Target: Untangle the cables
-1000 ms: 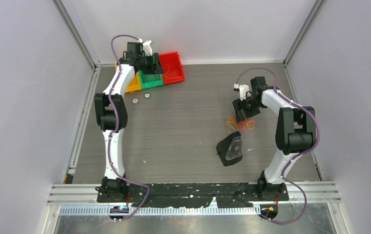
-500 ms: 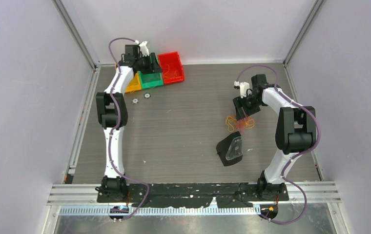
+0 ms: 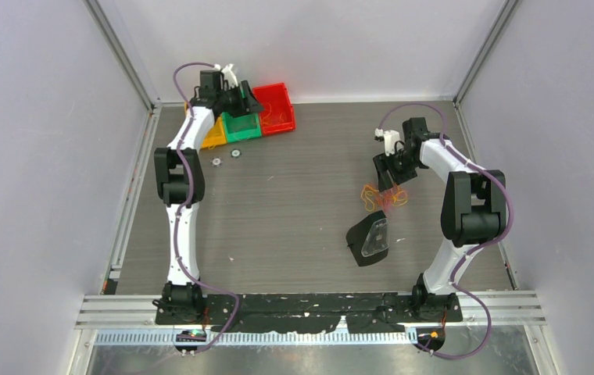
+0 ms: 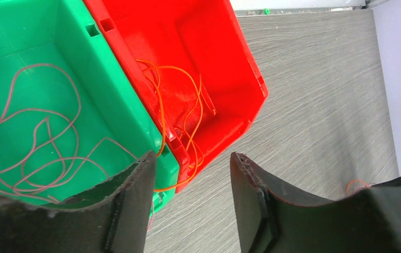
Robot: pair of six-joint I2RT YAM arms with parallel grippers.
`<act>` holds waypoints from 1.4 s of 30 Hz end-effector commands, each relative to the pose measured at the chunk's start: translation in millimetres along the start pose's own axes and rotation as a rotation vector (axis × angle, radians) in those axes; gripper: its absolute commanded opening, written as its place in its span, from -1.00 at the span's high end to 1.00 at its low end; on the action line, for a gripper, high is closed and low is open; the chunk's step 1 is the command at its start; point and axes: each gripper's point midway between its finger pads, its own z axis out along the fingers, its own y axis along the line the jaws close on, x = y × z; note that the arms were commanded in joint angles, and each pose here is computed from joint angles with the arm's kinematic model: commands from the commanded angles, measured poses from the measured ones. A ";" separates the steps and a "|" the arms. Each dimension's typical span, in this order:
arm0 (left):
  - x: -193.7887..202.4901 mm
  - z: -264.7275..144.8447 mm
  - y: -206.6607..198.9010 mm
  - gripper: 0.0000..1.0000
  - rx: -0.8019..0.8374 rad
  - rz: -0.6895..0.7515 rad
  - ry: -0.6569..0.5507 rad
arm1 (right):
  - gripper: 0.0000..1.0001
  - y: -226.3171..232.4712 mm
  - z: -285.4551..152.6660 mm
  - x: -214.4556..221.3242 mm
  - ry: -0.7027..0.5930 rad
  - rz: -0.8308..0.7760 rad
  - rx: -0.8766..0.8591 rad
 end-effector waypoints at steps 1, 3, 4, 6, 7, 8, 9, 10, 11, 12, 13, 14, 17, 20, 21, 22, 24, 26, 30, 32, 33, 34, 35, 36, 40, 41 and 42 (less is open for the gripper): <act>-9.9 1.3 -1.6 -0.16 0.023 -0.020 -0.039 | -0.27 -3.0 -7.1 -13.8 -0.032 -0.024 0.010; -10.3 1.0 2.1 -0.23 0.001 -0.028 -0.044 | -0.27 -2.1 -6.8 -12.0 -0.029 -0.020 0.006; -10.3 1.1 4.6 -0.28 -0.013 -0.035 -0.046 | -0.27 -1.8 -7.3 -12.1 -0.030 -0.020 0.006; -9.6 1.7 8.4 -0.30 -0.036 -0.053 -0.048 | -0.27 -1.3 -6.7 -10.9 -0.027 -0.021 0.005; -7.9 2.4 8.2 -0.28 -0.034 -0.058 -0.044 | -0.27 -1.2 -6.6 -10.2 -0.025 -0.021 0.005; -6.1 2.7 7.7 -0.25 -0.030 -0.068 -0.039 | -0.27 -1.3 -6.8 -10.5 -0.025 -0.022 0.006; -3.2 3.2 7.9 -0.22 -0.028 -0.081 -0.033 | -0.27 -1.6 -7.1 -10.7 -0.025 -0.022 0.006; 0.6 4.2 8.5 -0.19 -0.026 -0.099 -0.025 | -0.27 -1.6 -7.7 -11.6 -0.028 -0.025 0.007; 3.5 5.1 8.1 -0.16 -0.019 -0.111 -0.020 | -0.27 -2.2 -7.8 -11.3 -0.026 -0.025 0.009; 8.1 5.8 8.0 -0.15 -0.016 -0.130 -0.010 | -0.27 -2.6 -8.3 -12.0 -0.027 -0.027 0.010; 9.5 6.0 7.6 -0.15 -0.010 -0.135 -0.008 | -0.27 -2.4 -8.1 -11.7 -0.025 -0.028 0.010; 9.9 6.5 7.4 -0.15 -0.009 -0.137 -0.008 | -0.27 -2.8 -8.5 -11.8 -0.025 -0.028 0.011; 11.0 7.4 10.5 -0.21 -0.022 -0.152 -0.007 | -0.27 -2.8 -7.7 -11.6 -0.023 -0.026 0.010; 8.5 6.5 5.0 0.09 0.007 -0.134 -0.012 | -0.27 -2.7 -7.7 -11.8 -0.024 -0.026 0.010; 6.3 5.3 2.2 0.17 0.017 -0.128 -0.016 | -0.27 -2.9 -7.5 -11.5 -0.022 -0.027 0.010; 4.0 4.3 -1.4 0.22 0.030 -0.124 -0.021 | -0.27 -2.8 -7.5 -11.3 -0.022 -0.027 0.010; -2.0 1.6 -10.9 0.27 0.072 -0.108 -0.035 | -0.26 -2.2 -6.3 -10.1 -0.019 -0.025 0.007; -9.8 -1.3 -18.7 0.29 0.097 -0.101 -0.058 | -0.27 -1.9 -5.4 -9.5 -0.017 -0.023 0.003; -22.5 -9.0 -31.0 0.34 0.132 -0.086 -0.099 | -0.26 -1.7 -4.8 -8.9 -0.015 -0.020 0.001; -24.2 -12.2 -34.0 0.35 0.140 -0.078 -0.116 | -0.26 -1.0 -4.0 -7.7 -0.013 -0.020 -0.002; -25.6 -14.3 -35.5 0.36 0.142 -0.073 -0.127 | -0.26 -0.3 -4.2 -8.2 -0.015 -0.020 -0.005; -27.4 -16.0 -37.9 0.36 0.150 -0.066 -0.141 | -0.26 0.0 -3.7 -7.4 -0.013 -0.019 -0.007; -29.0 -17.3 -40.7 0.39 0.162 -0.057 -0.151 | -0.26 0.3 -3.9 -7.4 -0.015 -0.019 -0.008; -29.9 -17.8 -43.1 0.42 0.168 -0.051 -0.153 | -0.26 0.6 -3.6 -6.4 -0.013 -0.018 -0.010; -35.2 -16.3 -49.9 0.69 0.198 -0.038 -0.168 | -0.26 1.7 -2.6 -4.7 -0.009 -0.017 -0.012; -36.9 -17.1 -53.1 0.73 0.208 -0.037 -0.175 | -0.26 1.5 -3.3 -4.7 -0.010 -0.016 -0.012; -38.6 -18.1 -56.0 0.77 0.218 -0.039 -0.182 | -0.26 1.4 -3.2 -4.7 -0.010 -0.017 -0.011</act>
